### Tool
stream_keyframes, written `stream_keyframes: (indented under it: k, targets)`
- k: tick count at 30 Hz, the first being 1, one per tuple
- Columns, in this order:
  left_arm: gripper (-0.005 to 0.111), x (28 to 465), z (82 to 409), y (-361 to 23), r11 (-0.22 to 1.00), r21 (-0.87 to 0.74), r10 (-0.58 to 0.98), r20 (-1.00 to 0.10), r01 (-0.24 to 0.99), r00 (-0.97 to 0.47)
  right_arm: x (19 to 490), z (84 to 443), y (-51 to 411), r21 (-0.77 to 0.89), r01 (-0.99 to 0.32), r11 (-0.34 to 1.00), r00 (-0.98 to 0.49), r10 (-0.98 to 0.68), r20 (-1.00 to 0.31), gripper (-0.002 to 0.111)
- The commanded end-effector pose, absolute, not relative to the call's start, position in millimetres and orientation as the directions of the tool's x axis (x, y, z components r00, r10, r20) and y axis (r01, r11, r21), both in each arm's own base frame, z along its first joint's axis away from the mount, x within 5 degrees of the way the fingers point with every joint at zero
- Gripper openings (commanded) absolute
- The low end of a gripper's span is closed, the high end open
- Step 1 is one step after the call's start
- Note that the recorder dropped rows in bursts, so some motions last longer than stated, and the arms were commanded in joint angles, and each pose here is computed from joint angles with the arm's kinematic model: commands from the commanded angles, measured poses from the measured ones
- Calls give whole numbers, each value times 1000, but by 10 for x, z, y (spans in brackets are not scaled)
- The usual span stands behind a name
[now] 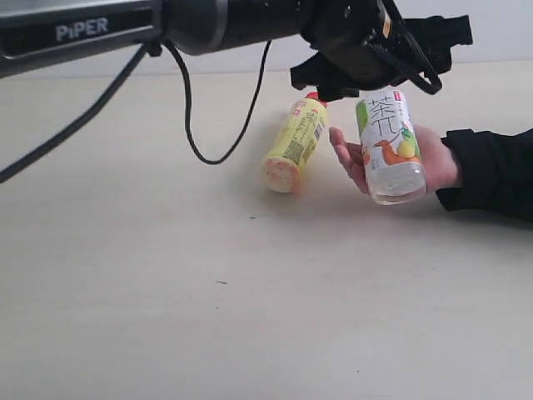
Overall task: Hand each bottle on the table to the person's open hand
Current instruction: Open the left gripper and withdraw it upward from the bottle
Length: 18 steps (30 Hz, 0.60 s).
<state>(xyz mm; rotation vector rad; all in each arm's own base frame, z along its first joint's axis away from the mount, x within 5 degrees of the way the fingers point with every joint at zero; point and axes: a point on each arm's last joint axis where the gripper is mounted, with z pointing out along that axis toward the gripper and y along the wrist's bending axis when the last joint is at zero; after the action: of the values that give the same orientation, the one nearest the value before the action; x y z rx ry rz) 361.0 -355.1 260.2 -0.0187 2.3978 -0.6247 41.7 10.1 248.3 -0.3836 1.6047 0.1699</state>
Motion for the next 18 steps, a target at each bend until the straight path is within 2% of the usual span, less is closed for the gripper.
stream_keyframes:
  k: [1,2,4,8,11,14,18]
  targets:
    - [49,3471,2975,-3403,910,-370,-92,-622,189,-777,416,2480,100,-121,-344,931,-26,-138,-990,0]
    - [38,3436,3034,-3361,917,-350,-74,-618,190,-783,416,2480,100,-121,-344,931,-26,-138,-990,0]
    - [3,3331,3166,-3225,944,-257,12,-600,207,-800,416,2480,100,-121,-344,931,-26,-138,-990,0]
    - [2,3085,3267,-3063,954,-64,215,-534,293,-817,416,2480,100,-121,-344,931,-26,-138,-990,0]
    - [2,2818,3339,-3017,946,44,287,-571,321,-769,416,2480,100,-121,-344,931,-26,-138,-990,0]
    - [0,2493,3408,-2993,918,56,337,-635,393,-695,416,2480,100,-121,-344,931,-26,-138,-990,0]
    - [0,2027,3444,-2765,870,12,354,-710,493,-609,416,2480,100,-121,-344,931,-26,-138,-990,0]
